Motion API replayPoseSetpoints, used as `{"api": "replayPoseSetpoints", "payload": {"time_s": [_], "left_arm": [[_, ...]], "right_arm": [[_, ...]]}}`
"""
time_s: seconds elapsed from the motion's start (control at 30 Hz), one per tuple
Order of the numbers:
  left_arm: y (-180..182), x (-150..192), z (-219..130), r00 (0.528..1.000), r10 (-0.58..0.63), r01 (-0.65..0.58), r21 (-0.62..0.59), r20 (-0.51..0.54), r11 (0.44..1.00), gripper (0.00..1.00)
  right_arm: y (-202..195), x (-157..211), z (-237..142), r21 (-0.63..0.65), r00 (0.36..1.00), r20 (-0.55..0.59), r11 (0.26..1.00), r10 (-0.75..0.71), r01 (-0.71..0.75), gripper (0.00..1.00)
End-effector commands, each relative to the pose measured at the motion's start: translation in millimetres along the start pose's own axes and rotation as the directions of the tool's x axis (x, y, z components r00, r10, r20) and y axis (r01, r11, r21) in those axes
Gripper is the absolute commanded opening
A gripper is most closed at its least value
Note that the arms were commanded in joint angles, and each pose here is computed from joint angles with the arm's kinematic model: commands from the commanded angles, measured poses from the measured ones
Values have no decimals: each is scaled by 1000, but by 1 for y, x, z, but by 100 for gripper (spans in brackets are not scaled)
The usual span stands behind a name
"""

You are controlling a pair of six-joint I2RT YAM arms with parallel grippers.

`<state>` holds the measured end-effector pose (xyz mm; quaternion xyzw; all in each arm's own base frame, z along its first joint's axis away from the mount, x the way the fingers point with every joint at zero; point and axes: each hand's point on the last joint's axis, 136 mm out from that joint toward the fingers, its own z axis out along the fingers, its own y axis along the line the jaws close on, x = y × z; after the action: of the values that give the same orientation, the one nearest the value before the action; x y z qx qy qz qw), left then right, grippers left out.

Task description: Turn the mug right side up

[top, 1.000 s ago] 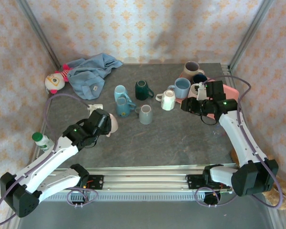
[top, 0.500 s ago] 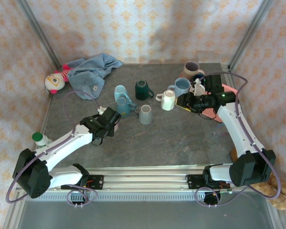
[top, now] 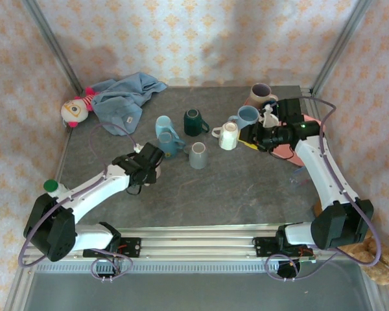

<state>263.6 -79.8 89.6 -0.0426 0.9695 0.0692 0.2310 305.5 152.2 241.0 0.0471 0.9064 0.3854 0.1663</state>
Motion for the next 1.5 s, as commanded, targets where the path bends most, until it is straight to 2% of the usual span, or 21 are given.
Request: {"api": "replayPoseSetpoints", "payload": {"time_s": [0.0, 0.17, 0.6, 0.83, 1.13, 1.33, 1.47], "left_arm": [[-2, -3, 5, 1000, -2, 2, 11, 10, 1000, 43], [0, -1, 12, 1000, -5, 5, 4, -7, 1000, 38], [-4, 11, 28, 998, 22, -22, 17, -53, 1000, 32], [-7, 9, 28, 999, 29, -28, 34, -39, 999, 28], [-6, 10, 29, 999, 29, -28, 45, -28, 999, 18], [-7, 11, 23, 999, 23, -21, 74, -23, 997, 7], [-9, 4, 12, 1000, 10, -12, 110, 17, 994, 0]], "right_arm": [[15, -4, -4, -40, 1000, 4, 999, -11, 11, 44], [17, -9, -2, -54, 1000, 15, 998, -18, 19, 43], [20, -8, 4, -56, 1000, -19, 998, 3, -4, 43], [21, -12, 5, -51, 1000, -10, 999, -1, 0, 43], [29, -12, 1, -56, 1000, 3, 998, -12, 13, 43], [29, -10, 0, -51, 1000, -1, 999, -5, 5, 43], [29, -11, -1, -48, 1000, 13, 999, -14, 15, 43]]}}
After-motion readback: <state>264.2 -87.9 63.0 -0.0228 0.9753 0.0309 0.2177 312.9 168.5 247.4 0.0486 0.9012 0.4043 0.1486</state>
